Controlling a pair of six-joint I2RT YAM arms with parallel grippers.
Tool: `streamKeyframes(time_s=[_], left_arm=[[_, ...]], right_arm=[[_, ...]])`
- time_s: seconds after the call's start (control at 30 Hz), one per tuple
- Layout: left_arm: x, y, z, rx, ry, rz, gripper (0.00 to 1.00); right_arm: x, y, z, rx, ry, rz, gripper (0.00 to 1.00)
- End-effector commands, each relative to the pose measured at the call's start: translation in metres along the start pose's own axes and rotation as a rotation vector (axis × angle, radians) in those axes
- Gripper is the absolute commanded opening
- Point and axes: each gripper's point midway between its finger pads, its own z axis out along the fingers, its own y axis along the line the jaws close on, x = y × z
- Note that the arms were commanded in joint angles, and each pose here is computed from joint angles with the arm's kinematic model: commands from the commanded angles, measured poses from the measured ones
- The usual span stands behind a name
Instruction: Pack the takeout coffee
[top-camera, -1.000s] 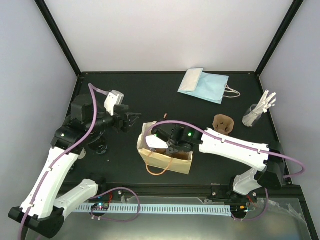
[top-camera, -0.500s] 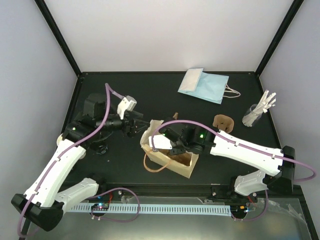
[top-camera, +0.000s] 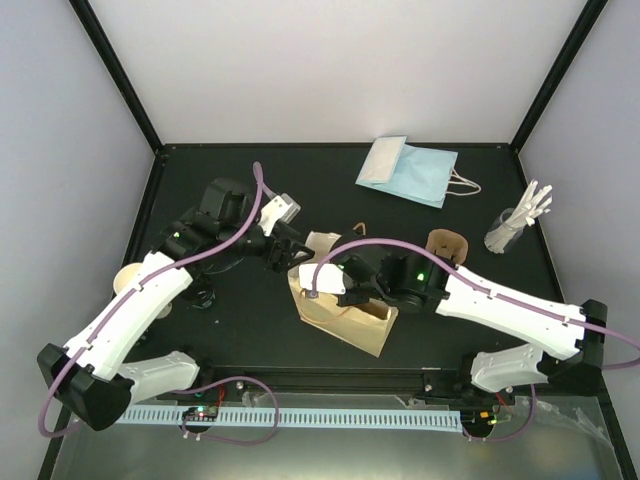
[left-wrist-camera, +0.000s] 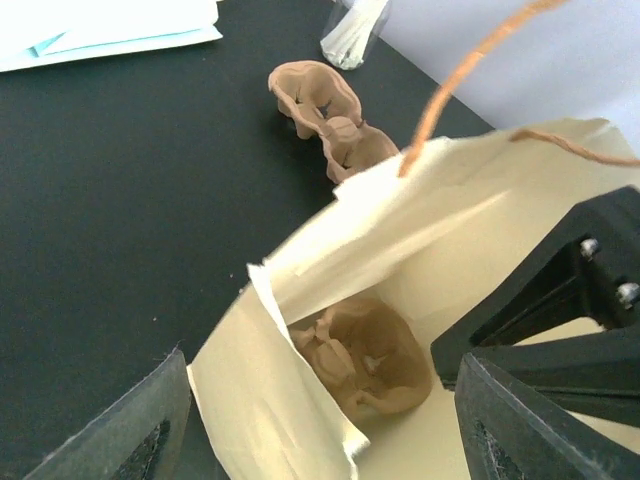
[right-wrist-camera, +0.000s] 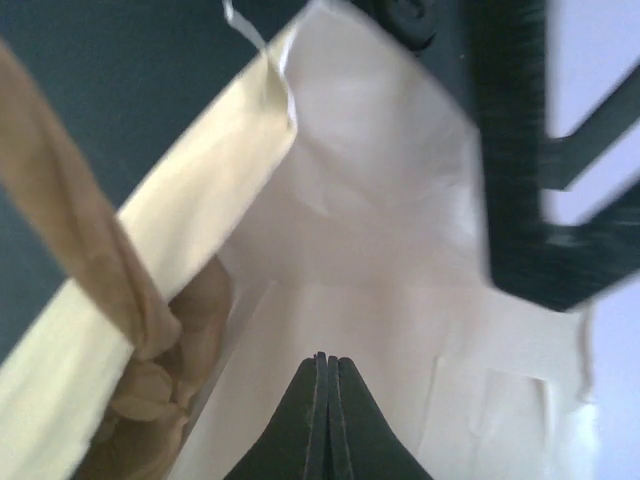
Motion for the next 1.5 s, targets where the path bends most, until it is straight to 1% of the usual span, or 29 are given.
streamKeyframes(time_s=[0.0, 0.13, 0.33, 0.43, 0.5, 0.57, 0.6, 0.63, 0.67, 0.73, 0.77, 0.8, 0.83, 0.87, 1.0, 1.1, 1.23, 1.27, 1.37, 1.47], left_arm=[[-0.007, -0.01, -0.008, -0.017, 0.009, 0.041, 0.74], [-0.001, -0.01, -0.002, -0.043, 0.054, 0.033, 0.72], [0.001, -0.008, 0.001, -0.079, 0.065, 0.026, 0.68], [-0.001, -0.007, 0.003, -0.091, 0.065, 0.023, 0.65], [-0.002, -0.006, 0.004, -0.108, 0.07, 0.023, 0.63], [-0.003, -0.006, 0.006, -0.125, 0.076, 0.027, 0.6], [-0.005, -0.006, 0.006, -0.127, 0.076, 0.03, 0.59], [-0.005, -0.008, 0.007, -0.127, 0.079, 0.032, 0.58], [-0.005, -0.007, 0.009, -0.13, 0.082, 0.034, 0.56], [-0.007, -0.007, 0.01, -0.14, 0.085, 0.037, 0.52], [-0.007, -0.006, 0.011, -0.147, 0.089, 0.038, 0.5], [-0.007, -0.005, 0.011, -0.154, 0.095, 0.038, 0.49], [-0.007, -0.004, 0.012, -0.165, 0.101, 0.038, 0.46], [-0.007, -0.003, 0.013, -0.172, 0.109, 0.038, 0.44], [-0.007, 0.003, 0.013, -0.209, 0.13, 0.036, 0.33], [-0.008, 0.01, 0.012, -0.257, 0.132, 0.025, 0.22], [-0.019, 0.022, 0.006, -0.338, 0.117, -0.01, 0.11], [-0.019, 0.03, 0.011, -0.361, 0.131, -0.029, 0.09], [-0.032, 0.043, 0.013, -0.4, 0.122, -0.059, 0.02], [-0.043, 0.056, 0.016, -0.422, 0.123, -0.081, 0.02]], right_arm=[[-0.016, -0.026, -0.021, 0.107, -0.103, 0.074, 0.01], [-0.02, -0.045, -0.034, 0.195, -0.129, 0.142, 0.01], [-0.019, -0.08, -0.054, 0.367, -0.153, 0.268, 0.01], [-0.02, -0.091, -0.063, 0.413, -0.172, 0.334, 0.04], [-0.022, -0.098, -0.072, 0.436, -0.2, 0.396, 0.08], [-0.027, -0.099, -0.08, 0.42, -0.242, 0.433, 0.12], [-0.028, -0.099, -0.085, 0.415, -0.259, 0.452, 0.15], [-0.029, -0.099, -0.089, 0.408, -0.273, 0.472, 0.26], [-0.029, -0.1, -0.095, 0.401, -0.287, 0.498, 0.4], [-0.03, -0.097, -0.104, 0.364, -0.302, 0.543, 0.54], [-0.03, -0.094, -0.108, 0.335, -0.304, 0.57, 0.59], [-0.03, -0.091, -0.111, 0.302, -0.305, 0.604, 0.62], [-0.028, -0.087, -0.112, 0.278, -0.291, 0.626, 0.64], [-0.024, -0.087, -0.114, 0.269, -0.276, 0.683, 0.65], [0.0, -0.083, -0.119, 0.287, -0.182, 0.779, 0.68], [0.019, -0.082, -0.124, 0.295, -0.14, 0.828, 0.7], [0.04, -0.088, -0.138, 0.346, -0.149, 0.91, 0.71], [0.045, -0.091, -0.144, 0.367, -0.162, 0.934, 0.71], [0.06, -0.095, -0.156, 0.408, -0.193, 0.996, 0.71], [0.075, -0.093, -0.155, 0.406, -0.167, 1.033, 0.71]])
